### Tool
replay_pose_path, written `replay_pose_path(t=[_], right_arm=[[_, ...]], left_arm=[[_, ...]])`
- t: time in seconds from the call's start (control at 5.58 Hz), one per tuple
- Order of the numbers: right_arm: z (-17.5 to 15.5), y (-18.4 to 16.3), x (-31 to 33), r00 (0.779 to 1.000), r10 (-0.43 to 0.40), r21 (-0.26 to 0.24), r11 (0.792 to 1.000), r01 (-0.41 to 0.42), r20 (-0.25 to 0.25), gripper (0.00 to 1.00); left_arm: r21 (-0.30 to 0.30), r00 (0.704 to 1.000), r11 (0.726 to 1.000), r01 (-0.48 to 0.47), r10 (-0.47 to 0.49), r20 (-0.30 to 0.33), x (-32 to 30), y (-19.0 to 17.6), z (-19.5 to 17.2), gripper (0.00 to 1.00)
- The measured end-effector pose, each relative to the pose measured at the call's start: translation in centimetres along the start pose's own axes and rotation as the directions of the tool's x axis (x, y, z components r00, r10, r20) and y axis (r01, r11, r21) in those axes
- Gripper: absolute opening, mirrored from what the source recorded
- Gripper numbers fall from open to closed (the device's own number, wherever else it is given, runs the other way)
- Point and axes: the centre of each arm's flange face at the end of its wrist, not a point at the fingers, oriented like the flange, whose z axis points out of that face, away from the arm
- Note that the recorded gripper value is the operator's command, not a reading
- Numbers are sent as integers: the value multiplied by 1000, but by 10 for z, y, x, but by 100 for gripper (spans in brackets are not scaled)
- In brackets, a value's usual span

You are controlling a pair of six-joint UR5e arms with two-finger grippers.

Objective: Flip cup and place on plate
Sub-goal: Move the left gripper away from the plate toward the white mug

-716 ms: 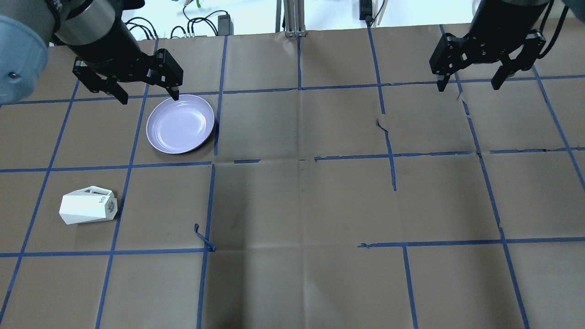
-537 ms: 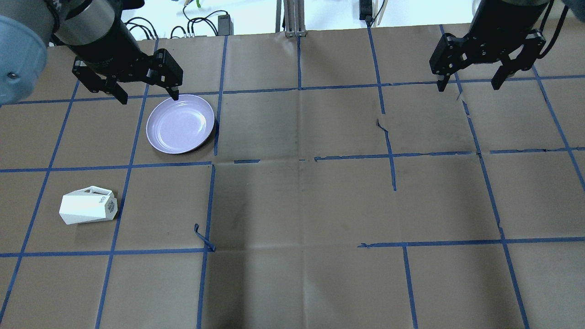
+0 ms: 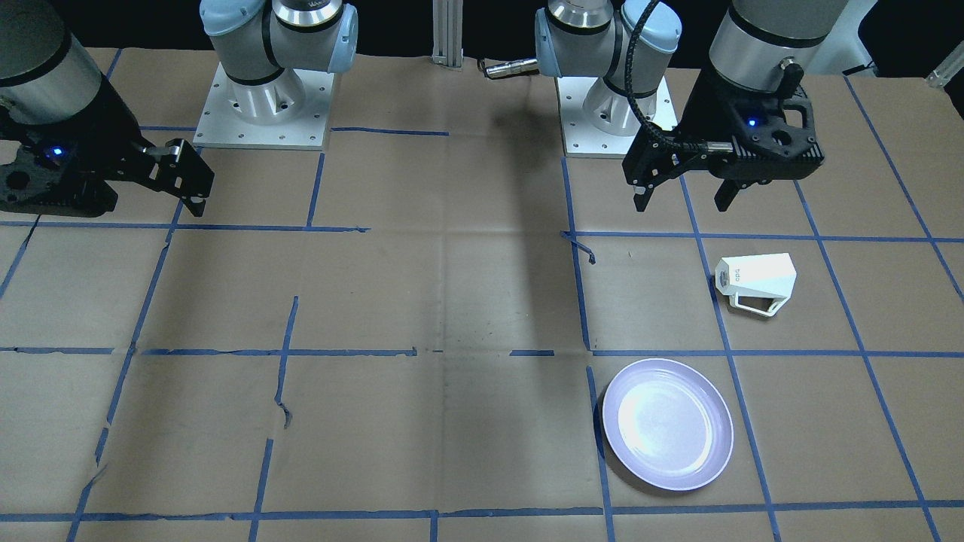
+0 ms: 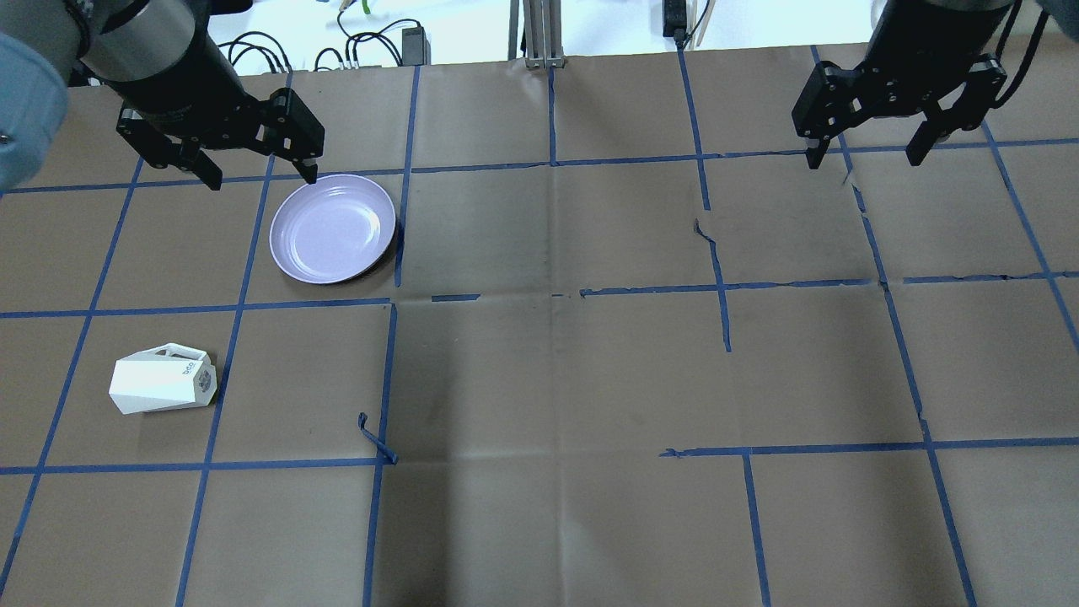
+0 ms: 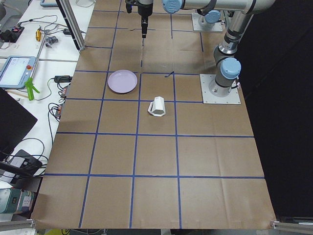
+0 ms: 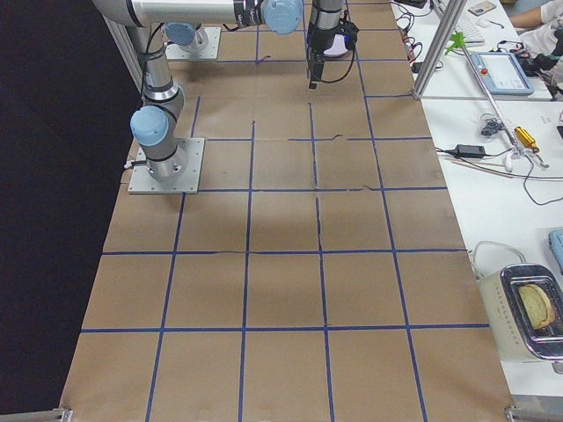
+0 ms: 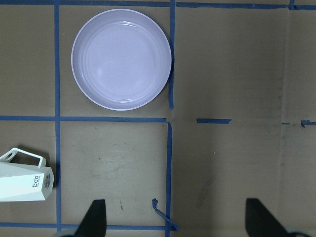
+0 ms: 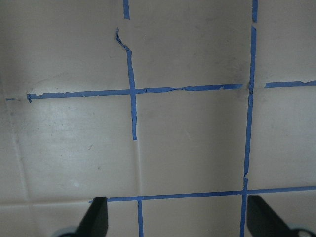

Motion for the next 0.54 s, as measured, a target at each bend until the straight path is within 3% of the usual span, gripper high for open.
replay_pose_path(t=[0.54], right_arm=[[0, 0, 0, 1000, 0, 0, 1000, 0, 0, 100]], left_arm=[[-70, 998, 995, -67, 67, -4, -132, 28, -24, 98]])
